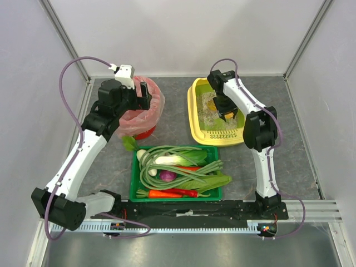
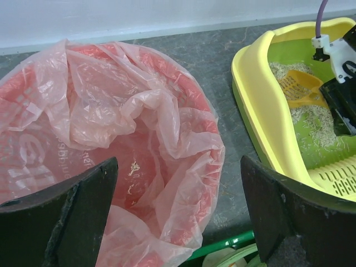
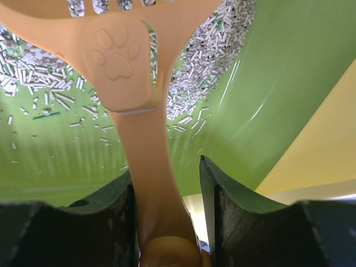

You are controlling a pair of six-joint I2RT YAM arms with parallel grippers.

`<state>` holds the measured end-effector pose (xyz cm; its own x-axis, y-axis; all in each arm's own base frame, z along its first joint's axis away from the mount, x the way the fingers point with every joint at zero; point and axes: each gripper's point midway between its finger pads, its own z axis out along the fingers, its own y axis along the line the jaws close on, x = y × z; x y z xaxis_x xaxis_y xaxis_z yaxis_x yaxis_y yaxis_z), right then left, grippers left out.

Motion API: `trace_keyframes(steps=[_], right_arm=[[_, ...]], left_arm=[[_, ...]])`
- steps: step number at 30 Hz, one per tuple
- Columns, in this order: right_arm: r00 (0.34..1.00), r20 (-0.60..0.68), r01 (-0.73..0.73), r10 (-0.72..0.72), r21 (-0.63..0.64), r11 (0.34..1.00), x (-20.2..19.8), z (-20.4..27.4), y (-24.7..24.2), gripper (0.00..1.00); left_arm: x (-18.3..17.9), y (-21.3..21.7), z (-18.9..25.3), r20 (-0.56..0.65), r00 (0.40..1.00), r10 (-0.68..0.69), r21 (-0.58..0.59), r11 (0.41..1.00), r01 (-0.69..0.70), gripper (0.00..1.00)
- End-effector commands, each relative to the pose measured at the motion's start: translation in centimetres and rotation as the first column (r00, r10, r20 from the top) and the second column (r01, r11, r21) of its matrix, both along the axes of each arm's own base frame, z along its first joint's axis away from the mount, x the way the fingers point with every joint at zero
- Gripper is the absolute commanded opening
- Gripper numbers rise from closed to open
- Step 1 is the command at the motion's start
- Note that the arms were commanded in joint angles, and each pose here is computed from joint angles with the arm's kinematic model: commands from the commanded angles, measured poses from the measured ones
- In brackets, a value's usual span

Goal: Clean the litter box

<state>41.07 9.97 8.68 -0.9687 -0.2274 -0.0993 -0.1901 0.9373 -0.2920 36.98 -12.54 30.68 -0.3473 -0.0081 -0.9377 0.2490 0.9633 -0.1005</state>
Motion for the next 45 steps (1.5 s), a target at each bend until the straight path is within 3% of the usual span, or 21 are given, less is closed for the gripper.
trace_keyframes(steps=[1,19,27,37,45], right_arm=[[0.999,0.039,0.011,-0.012,0.031,0.999,0.9,0.1,1.0,0.0],[0.957,0.291,0.002,-0.019,0.057,0.998,4.8,-0.7,1.2,0.0],[0.942,0.335,-0.008,-0.018,0.077,0.997,3.6,-1.7,0.7,0.0],[0.911,0.411,-0.014,-0.03,0.103,0.995,2.2,1.9,0.1,0.0],[0.929,0.37,-0.02,-0.022,0.111,0.994,-0.6,1.6,-0.3,0.0]], left_arm=[[-1.2,0.4,2.4,0.059,0.998,-0.016,-0.005,1.0,0.017,0.97],[-2.2,1.8,2.2,0.071,0.996,0.06,-0.027,0.998,-0.058,0.96],[-2.3,1.9,3.2,0.09,0.994,0.068,-0.04,0.997,-0.065,0.96],[-2.7,1.9,2.1,0.077,0.996,0.049,-0.019,0.999,-0.047,0.95],[-2.6,1.4,1.6,0.072,0.997,0.018,-0.011,1.0,-0.017,0.95]])
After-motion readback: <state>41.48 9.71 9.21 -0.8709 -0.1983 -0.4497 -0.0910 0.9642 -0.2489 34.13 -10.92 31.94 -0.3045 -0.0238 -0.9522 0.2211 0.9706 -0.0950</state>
